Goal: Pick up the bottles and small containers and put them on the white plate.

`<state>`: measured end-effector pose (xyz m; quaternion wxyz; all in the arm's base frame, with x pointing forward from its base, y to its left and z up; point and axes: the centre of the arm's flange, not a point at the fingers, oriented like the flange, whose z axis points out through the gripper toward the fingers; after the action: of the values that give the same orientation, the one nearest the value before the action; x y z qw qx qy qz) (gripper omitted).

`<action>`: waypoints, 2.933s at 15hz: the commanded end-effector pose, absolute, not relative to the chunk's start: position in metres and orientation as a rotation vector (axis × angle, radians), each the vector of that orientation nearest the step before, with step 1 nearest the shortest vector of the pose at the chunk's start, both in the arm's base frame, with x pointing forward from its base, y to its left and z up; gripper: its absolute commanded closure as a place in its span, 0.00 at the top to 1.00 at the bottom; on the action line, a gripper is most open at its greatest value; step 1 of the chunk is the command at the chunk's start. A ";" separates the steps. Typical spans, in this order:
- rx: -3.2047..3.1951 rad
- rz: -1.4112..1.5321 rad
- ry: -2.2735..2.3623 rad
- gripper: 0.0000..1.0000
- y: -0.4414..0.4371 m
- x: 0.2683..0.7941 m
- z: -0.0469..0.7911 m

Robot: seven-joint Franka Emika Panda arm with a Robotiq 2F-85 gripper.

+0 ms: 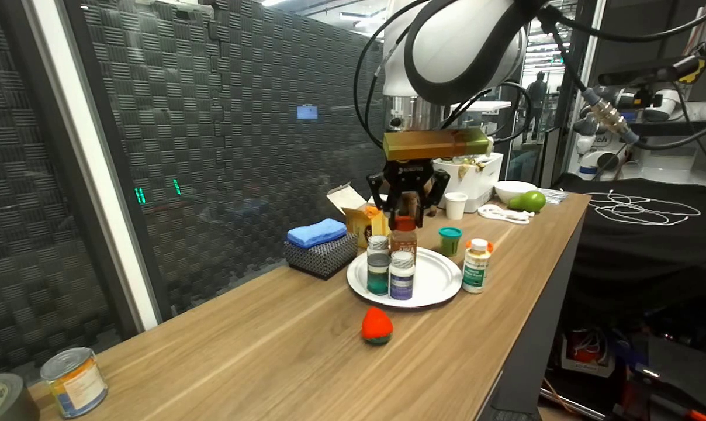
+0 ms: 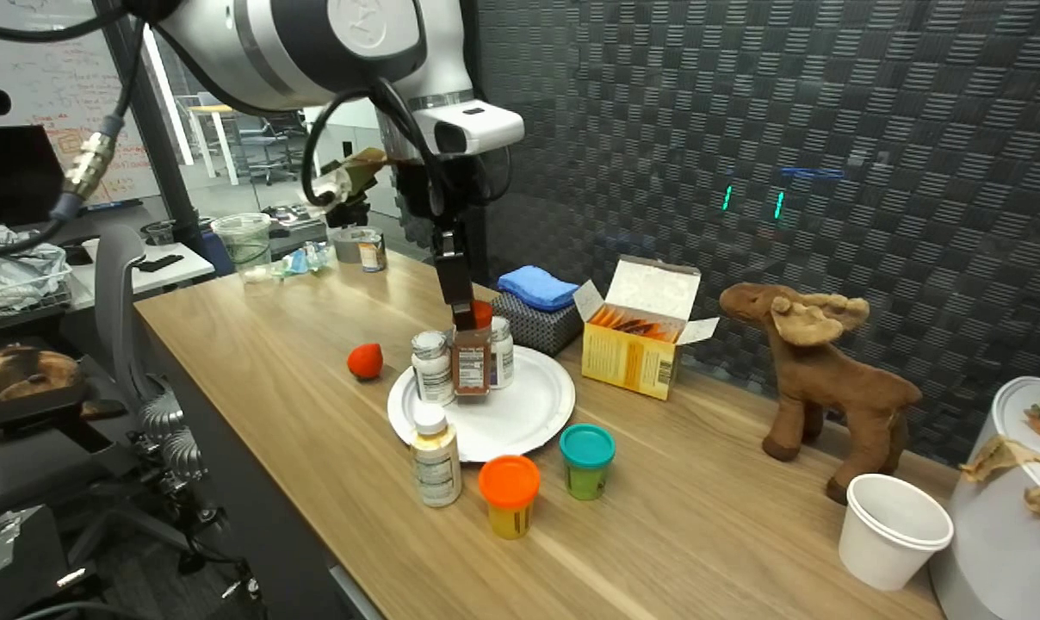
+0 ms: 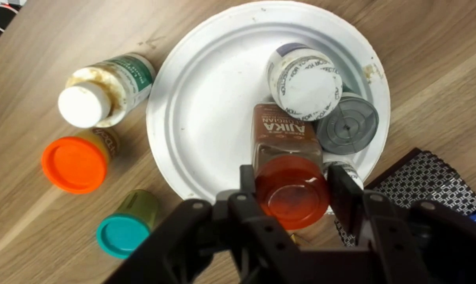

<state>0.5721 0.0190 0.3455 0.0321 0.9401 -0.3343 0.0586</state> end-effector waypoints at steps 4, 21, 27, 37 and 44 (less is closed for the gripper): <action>2.934 0.161 -0.967 0.24 0.040 0.573 0.341; 2.778 0.304 -1.103 1.00 -0.027 0.569 0.371; 2.717 0.202 -1.197 1.00 -0.077 0.574 0.322; 2.608 0.133 -1.393 1.00 -0.113 0.563 0.270; 2.582 0.167 -1.591 1.00 -0.135 0.567 0.260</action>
<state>0.5616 -0.1317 0.2621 0.0703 0.8595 -0.5047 0.0394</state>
